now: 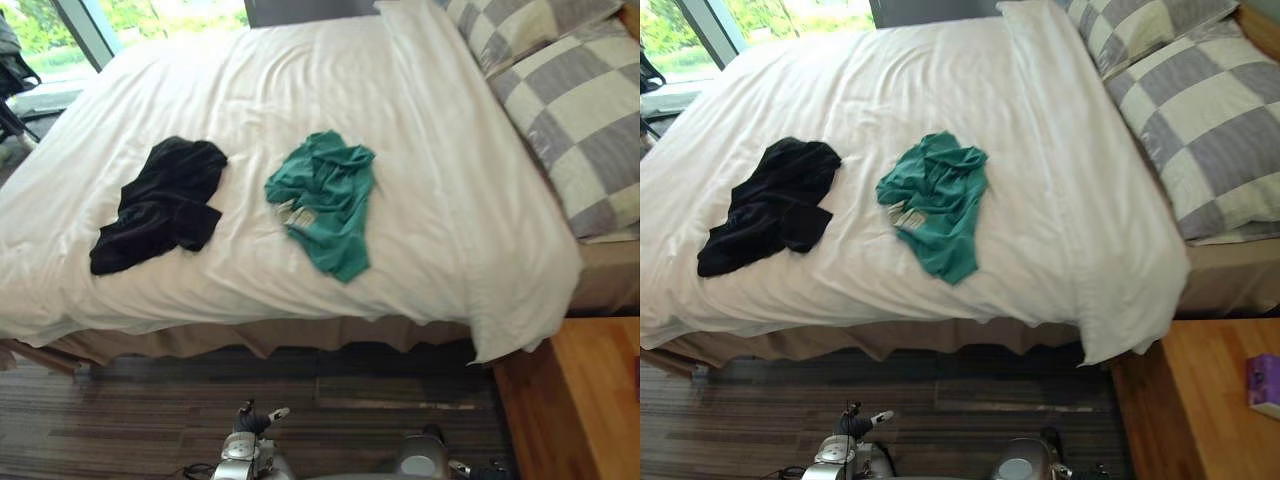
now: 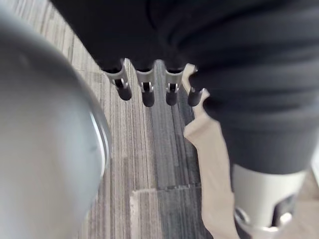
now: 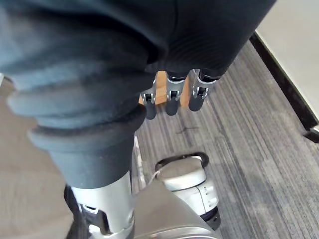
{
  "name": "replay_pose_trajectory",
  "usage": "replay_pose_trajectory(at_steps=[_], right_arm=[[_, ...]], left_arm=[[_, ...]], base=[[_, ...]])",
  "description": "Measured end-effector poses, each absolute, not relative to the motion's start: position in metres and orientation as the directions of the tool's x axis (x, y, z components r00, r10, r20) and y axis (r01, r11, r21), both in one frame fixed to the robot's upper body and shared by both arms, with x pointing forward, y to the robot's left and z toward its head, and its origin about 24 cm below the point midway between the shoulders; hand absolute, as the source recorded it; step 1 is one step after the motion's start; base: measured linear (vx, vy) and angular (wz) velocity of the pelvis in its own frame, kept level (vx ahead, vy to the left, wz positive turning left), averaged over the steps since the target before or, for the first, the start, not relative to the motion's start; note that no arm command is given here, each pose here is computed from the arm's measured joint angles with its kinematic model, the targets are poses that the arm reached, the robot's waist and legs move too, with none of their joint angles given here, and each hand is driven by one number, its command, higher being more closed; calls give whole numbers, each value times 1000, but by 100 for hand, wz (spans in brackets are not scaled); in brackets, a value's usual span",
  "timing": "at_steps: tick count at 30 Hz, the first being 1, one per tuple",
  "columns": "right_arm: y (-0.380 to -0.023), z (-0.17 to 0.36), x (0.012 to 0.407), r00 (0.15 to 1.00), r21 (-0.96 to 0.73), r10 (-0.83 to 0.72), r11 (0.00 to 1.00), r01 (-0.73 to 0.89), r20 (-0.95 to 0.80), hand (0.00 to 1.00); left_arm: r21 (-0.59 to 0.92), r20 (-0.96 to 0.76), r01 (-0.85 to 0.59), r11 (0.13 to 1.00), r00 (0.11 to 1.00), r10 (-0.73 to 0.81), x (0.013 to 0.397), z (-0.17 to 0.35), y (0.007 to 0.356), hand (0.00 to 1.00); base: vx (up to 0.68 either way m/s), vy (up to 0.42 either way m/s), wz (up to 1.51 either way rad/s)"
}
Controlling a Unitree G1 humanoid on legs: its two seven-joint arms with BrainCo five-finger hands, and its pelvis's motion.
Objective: Tidy the bed and pick cloth on bed and put in laundry
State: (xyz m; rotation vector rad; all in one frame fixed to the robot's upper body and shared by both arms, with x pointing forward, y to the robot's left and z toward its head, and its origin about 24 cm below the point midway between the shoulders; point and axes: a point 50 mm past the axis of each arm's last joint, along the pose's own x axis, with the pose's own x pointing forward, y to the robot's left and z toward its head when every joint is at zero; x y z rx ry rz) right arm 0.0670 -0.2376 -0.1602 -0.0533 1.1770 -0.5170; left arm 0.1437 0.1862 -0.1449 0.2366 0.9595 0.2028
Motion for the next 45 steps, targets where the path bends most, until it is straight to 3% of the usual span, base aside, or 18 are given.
replay_pose_trajectory(at_steps=[2,6,12,18,23,31,35,40,45], right_arm=[[-230,-165,58,237,-306,-405,880,362,-883,0],[-233,-160,80,301,-332,-414,898,288,-859,0],[-210,-163,86,347,-312,-361,931,191,-866,0],[-211,-161,91,372,-325,-368,930,174,-853,0],[-234,-152,110,422,-397,-406,911,114,-811,0],[-241,-151,102,401,-404,-429,902,151,-809,0],[-227,-159,89,354,-367,-406,914,176,-842,0],[-210,-153,121,456,-343,-334,937,66,-825,0],[-207,-152,124,476,-350,-323,936,34,-818,0]], left_arm=[[331,-757,-56,942,579,301,151,-141,197,0],[365,-765,5,931,572,297,152,-141,202,0],[335,-757,41,941,607,243,165,-138,185,0],[315,-770,32,949,593,235,158,-142,180,0],[262,-728,-38,964,649,223,169,-133,169,0],[236,-726,-100,967,643,244,172,-132,168,0],[255,-718,-116,960,642,268,173,-131,178,0],[288,-720,-154,945,616,320,168,-132,194,0],[285,-733,-135,949,607,306,166,-134,189,0]], base=[[234,562,-6],[217,581,-97],[103,259,-26],[-59,69,25],[-97,121,-4],[106,304,8],[358,396,45],[270,305,-53],[137,8,11]])
